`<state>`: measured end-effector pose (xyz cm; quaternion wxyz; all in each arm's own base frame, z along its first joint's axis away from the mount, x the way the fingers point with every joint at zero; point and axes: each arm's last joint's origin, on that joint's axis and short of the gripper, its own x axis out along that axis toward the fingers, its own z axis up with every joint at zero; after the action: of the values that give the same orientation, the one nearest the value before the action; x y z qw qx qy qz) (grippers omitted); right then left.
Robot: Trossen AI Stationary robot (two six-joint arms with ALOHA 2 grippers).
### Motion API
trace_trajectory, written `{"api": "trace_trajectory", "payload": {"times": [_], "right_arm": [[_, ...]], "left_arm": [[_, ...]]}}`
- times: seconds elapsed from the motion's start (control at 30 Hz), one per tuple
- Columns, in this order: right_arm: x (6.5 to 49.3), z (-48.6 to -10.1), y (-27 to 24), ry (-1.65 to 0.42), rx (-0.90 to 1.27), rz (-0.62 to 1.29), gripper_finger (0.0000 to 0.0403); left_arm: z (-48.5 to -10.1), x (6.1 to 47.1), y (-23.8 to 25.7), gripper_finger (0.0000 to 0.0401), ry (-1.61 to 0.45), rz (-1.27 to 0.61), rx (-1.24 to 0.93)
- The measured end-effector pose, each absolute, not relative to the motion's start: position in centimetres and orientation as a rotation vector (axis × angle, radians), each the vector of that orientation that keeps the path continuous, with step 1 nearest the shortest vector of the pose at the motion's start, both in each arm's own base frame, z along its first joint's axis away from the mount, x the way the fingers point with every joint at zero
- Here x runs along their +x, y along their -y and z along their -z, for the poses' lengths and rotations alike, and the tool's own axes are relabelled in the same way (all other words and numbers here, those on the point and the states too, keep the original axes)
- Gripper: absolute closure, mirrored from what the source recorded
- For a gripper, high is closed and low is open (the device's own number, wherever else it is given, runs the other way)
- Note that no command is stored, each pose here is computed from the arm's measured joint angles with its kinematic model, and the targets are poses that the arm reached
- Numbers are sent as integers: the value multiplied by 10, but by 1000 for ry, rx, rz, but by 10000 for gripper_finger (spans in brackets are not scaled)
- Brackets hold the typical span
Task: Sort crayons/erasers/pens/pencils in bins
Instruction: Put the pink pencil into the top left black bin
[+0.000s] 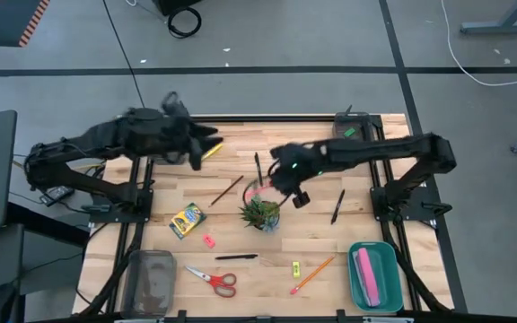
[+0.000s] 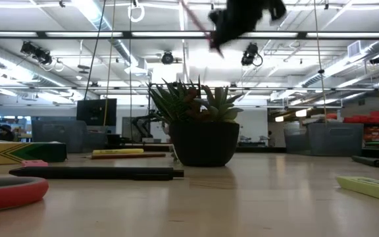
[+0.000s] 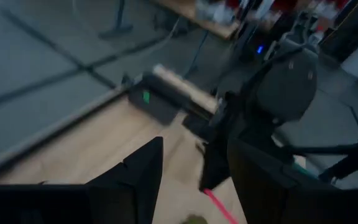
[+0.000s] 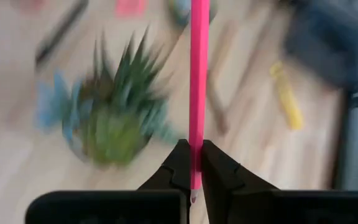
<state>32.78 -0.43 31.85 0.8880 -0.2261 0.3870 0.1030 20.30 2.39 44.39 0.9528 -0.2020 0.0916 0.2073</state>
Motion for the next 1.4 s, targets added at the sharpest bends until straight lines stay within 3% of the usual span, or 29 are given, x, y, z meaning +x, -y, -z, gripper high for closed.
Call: {"api": "trace_trajectory", "payload": {"times": [0.17, 0.3, 0.53, 0.8, 1.17, 1.3, 1.4], "right_arm": [[306, -381, 13, -544, -248, -69, 377], [298, -409, 23, -338, -58, -1, 368], [311, -416, 20, -203, 24, -10, 373], [316, -418, 21, -150, 33, 53, 373], [317, -416, 22, -157, 33, 56, 373], [317, -416, 22, -157, 33, 56, 373], [317, -416, 22, -157, 33, 56, 373]], "left_arm": [[-470, 166, -27, 218, -44, -487, -293], [-484, 160, -26, 204, 58, -465, -185], [-476, 217, -21, 126, 40, -387, 5], [-461, 266, -22, 62, 89, -329, -85], [-452, 288, -19, 86, 96, -237, -168], [-451, 290, -20, 117, 110, -273, -179], [-452, 290, -21, 164, 114, -304, -177]]}}
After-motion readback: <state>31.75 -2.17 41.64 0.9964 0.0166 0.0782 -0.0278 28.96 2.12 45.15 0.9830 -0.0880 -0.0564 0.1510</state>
